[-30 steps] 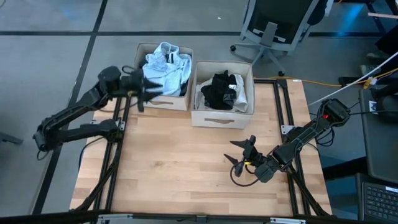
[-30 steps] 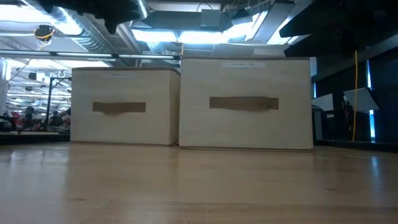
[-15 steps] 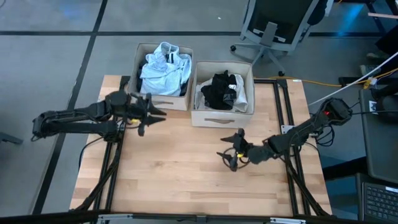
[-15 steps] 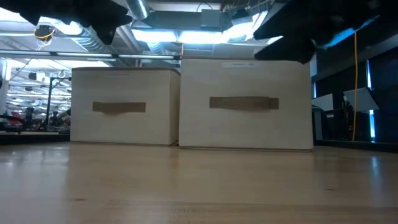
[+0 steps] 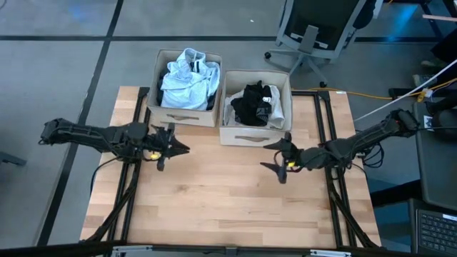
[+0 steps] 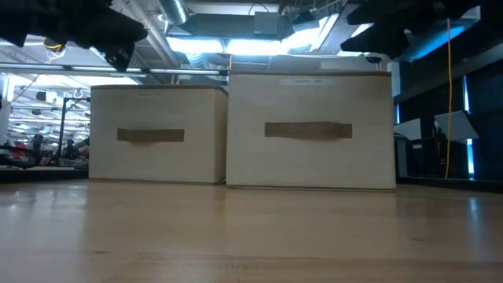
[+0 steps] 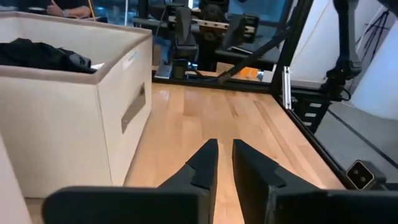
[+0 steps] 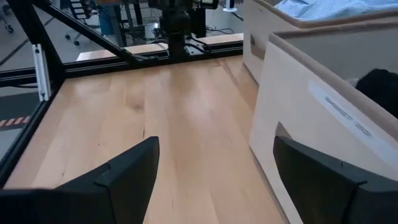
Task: Sort clothes
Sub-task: Return to Home Position
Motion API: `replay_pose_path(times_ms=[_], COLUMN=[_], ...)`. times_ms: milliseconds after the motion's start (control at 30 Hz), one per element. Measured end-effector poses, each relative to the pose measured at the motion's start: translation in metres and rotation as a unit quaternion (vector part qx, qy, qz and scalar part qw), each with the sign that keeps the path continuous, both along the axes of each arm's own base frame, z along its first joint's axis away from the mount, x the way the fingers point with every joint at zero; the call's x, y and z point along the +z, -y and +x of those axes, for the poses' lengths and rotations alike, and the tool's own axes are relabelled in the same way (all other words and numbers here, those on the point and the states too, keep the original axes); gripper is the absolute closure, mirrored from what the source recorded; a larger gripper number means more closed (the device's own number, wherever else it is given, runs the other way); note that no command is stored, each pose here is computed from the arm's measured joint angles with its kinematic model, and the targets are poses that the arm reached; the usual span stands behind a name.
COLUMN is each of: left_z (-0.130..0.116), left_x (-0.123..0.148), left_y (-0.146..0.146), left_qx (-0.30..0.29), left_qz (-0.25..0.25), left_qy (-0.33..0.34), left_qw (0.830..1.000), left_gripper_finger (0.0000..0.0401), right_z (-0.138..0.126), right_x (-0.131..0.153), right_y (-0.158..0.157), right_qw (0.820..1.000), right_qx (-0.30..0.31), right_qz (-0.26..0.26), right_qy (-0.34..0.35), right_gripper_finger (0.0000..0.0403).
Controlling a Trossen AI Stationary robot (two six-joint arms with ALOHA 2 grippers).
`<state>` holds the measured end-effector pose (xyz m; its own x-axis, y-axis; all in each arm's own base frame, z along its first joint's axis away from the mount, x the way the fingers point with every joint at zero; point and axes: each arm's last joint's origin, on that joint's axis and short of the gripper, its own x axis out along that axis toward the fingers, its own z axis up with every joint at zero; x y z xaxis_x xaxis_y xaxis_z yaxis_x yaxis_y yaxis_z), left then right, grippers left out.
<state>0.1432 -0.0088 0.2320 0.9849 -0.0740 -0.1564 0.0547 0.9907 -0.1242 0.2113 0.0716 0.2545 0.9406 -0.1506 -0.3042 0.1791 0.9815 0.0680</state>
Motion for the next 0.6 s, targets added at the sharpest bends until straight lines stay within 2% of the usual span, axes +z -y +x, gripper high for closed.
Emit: replay_pose_path(times_ms=[133, 333, 467, 600], left_z=[-0.006, -0.012, -0.017, -0.022], left_x=[-0.014, -0.037, -0.041, -0.047], left_y=[0.003, 0.002, 0.001, -0.001], left_qx=[0.006, 0.007, 0.014, 0.045], left_qz=[0.001, 0.005, 0.010, 0.021], left_qy=[0.025, 0.036, 0.046, 0.056], left_qw=[1.000, 0.999, 0.999, 0.997], left_gripper_finger=[0.0374, 0.0386, 0.0394, 0.0399], right_z=[-0.016, -0.035, -0.045, -0.055], right_x=[-0.010, -0.029, -0.037, -0.049], right_y=[0.007, 0.014, 0.019, 0.023], right_qw=[1.000, 0.997, 0.997, 0.997], right_qx=[-0.004, -0.006, -0.003, -0.006], right_qz=[0.008, 0.037, 0.040, 0.033], right_qy=[0.013, 0.067, 0.073, 0.073], right_gripper_finger=[0.0087, 0.0087, 0.0087, 0.0087])
